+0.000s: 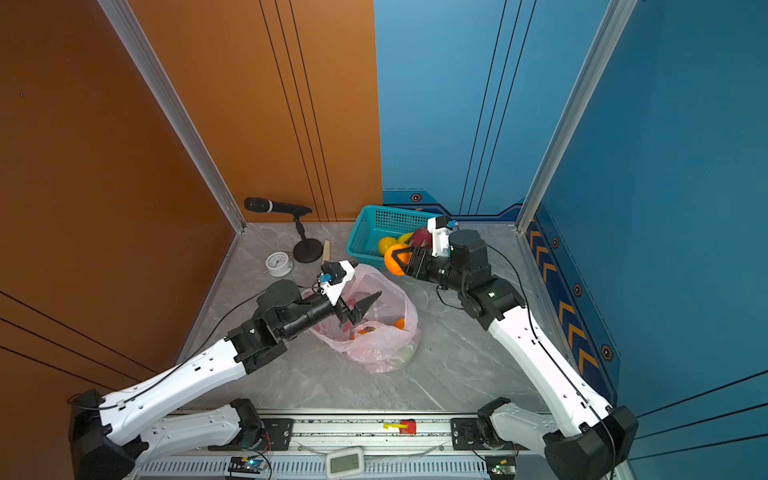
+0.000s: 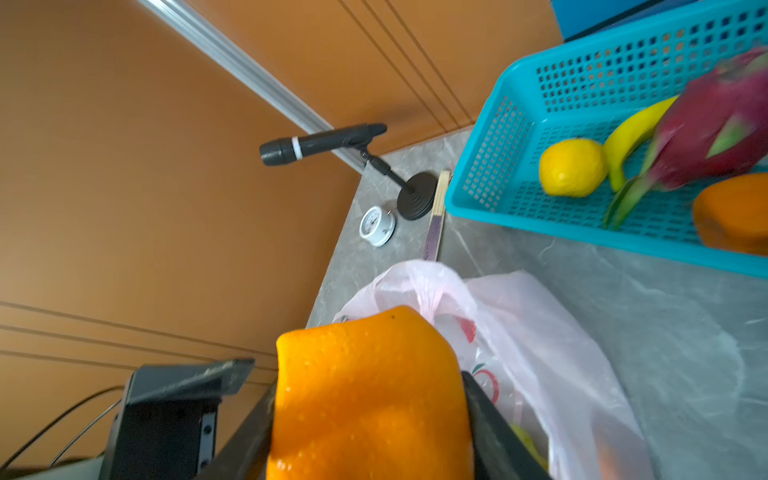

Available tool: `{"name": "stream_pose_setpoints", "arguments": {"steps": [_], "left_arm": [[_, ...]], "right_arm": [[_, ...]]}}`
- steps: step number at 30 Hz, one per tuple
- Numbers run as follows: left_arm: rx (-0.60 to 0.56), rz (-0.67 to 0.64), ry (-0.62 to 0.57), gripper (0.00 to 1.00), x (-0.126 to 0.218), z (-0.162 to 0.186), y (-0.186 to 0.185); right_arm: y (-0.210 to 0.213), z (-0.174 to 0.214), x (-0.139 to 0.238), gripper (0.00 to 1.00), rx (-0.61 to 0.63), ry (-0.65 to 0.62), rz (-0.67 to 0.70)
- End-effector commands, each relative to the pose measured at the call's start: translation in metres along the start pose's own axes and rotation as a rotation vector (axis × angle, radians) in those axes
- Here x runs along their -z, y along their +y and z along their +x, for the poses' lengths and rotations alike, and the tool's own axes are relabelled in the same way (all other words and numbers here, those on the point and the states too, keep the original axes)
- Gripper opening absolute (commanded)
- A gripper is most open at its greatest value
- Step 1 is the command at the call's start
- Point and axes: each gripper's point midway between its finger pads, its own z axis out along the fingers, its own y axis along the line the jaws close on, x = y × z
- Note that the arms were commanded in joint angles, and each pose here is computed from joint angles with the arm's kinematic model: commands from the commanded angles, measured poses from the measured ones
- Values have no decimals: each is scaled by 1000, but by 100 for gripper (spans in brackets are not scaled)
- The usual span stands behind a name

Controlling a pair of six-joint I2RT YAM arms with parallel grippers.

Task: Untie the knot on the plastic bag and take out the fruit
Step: 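Grasp the orange fruit with the right gripper while the left gripper releases it, then carry the orange fruit over the teal basket with the right gripper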

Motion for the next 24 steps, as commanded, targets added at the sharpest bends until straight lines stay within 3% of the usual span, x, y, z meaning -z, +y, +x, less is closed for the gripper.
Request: {"name": "stream_pose_setpoints", "arguments": {"steps": [1,9,13,23,24], "left_arm": [[15,-50,54,92,4,0,9],[58,-119,171,96,1,21,21],[84,-115,224,100,-3,31,19],[122,-108,296,98,-15,49,17],[125,-109,276,98,-18,36,18]], "right_arm": [[-23,-20,-9,53,59,-25,110],[-68,-52,-47,54,95,-15,240],[-98,-58,-68,53,119,17,331],[-159,-59,-123,53,142,110,469],[-164,-58,-129,53,143,123,478]]}}
